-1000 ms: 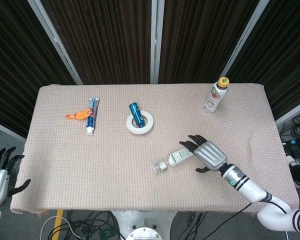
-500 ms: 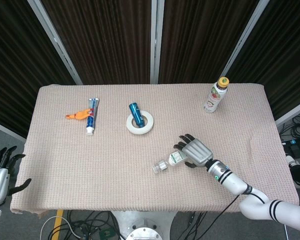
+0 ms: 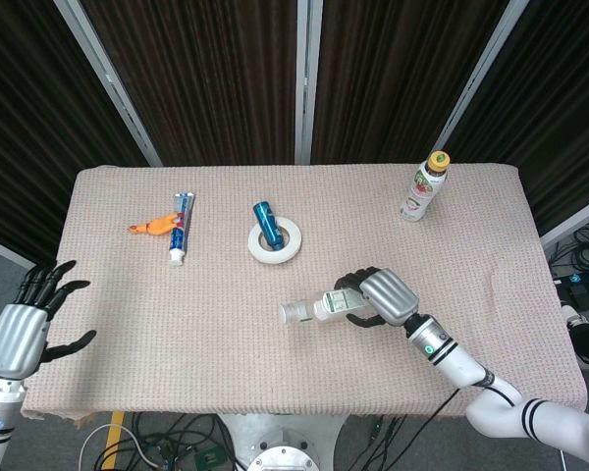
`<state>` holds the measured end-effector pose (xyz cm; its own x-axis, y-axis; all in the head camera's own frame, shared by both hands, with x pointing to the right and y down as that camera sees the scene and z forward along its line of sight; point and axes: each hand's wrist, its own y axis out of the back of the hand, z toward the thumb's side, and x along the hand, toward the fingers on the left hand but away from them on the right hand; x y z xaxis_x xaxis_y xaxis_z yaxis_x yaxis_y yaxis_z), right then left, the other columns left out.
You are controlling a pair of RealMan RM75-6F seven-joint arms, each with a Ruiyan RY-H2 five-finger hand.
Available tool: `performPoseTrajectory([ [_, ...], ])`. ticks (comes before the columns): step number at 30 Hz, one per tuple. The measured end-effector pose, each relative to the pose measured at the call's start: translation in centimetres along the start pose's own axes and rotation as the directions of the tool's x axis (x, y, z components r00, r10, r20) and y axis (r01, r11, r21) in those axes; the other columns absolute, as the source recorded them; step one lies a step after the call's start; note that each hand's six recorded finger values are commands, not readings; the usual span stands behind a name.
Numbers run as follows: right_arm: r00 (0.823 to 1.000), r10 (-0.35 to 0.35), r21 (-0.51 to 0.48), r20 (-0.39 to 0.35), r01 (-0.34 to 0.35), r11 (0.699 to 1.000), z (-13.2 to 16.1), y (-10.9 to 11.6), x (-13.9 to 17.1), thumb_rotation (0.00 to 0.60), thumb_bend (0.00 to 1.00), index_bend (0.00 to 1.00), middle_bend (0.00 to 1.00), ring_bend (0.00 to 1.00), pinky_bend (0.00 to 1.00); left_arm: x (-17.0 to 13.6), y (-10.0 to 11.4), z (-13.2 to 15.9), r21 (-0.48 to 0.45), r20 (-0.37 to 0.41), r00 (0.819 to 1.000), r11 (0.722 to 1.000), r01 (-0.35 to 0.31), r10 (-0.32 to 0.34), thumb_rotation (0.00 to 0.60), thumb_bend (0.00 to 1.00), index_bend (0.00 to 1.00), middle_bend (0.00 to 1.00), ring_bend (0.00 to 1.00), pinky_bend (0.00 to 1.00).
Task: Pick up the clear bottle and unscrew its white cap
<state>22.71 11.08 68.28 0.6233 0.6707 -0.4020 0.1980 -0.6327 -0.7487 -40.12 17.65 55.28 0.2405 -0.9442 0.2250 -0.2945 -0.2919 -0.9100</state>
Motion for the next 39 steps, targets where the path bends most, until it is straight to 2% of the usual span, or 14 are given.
performPoseTrajectory([
  [3, 0.998, -0.052, -0.141, -0.023, 0.049, 0.989, 1.0, 0.1, -0.1, 0.6, 0.43, 0.59, 0.53, 0.37, 0.44, 2.3, 0.0, 2.4, -0.047, 0.118, 0.993, 0.999, -0.005, 0.011, 0.6, 0.14, 0.25, 0.08, 0.0, 0.04],
  [7, 0.992, -0.118, -0.292, -0.047, 0.099, 0.951, 2.6, 0.2, -0.6, 0.6, 0.45, 0.59, 0.53, 0.37, 0.44, 5.4, -0.3, 5.3, -0.122, 0.235, 0.972, 0.993, 0.004, 0.025, 0.6, 0.14, 0.25, 0.08, 0.0, 0.04],
  [12, 0.987, -0.152, -0.4, -0.058, 0.117, 0.909, 4.1, 0.2, -1.7, 0.6, 0.49, 0.58, 0.53, 0.37, 0.45, 7.8, -1.0, 9.1, -0.193, 0.351, 0.935, 0.981, 0.024, 0.046, 0.6, 0.14, 0.24, 0.08, 0.0, 0.04],
  [16, 0.985, -0.161, -0.427, -0.068, 0.117, 0.897, 5.2, 0.1, -2.5, 0.6, 0.5, 0.58, 0.53, 0.37, 0.46, 8.9, -1.6, 11.5, -0.223, 0.408, 0.911, 0.974, 0.044, 0.052, 0.6, 0.14, 0.24, 0.08, 0.0, 0.04],
  [25, 0.983, -0.164, -0.458, -0.085, 0.107, 0.882, 6.7, -0.2, -3.5, 0.6, 0.52, 0.58, 0.53, 0.37, 0.47, 10.4, -2.8, 15.0, -0.253, 0.478, 0.876, 0.965, 0.066, 0.065, 0.6, 0.14, 0.24, 0.08, 0.0, 0.04],
  [39, 0.982, -0.165, -0.465, -0.09, 0.105, 0.879, 6.9, -0.2, -3.7, 0.6, 0.52, 0.58, 0.54, 0.38, 0.47, 11.2, -3.5, 16.3, -0.275, 0.489, 0.869, 0.959, 0.072, 0.075, 0.6, 0.14, 0.24, 0.08, 0.0, 0.04],
])
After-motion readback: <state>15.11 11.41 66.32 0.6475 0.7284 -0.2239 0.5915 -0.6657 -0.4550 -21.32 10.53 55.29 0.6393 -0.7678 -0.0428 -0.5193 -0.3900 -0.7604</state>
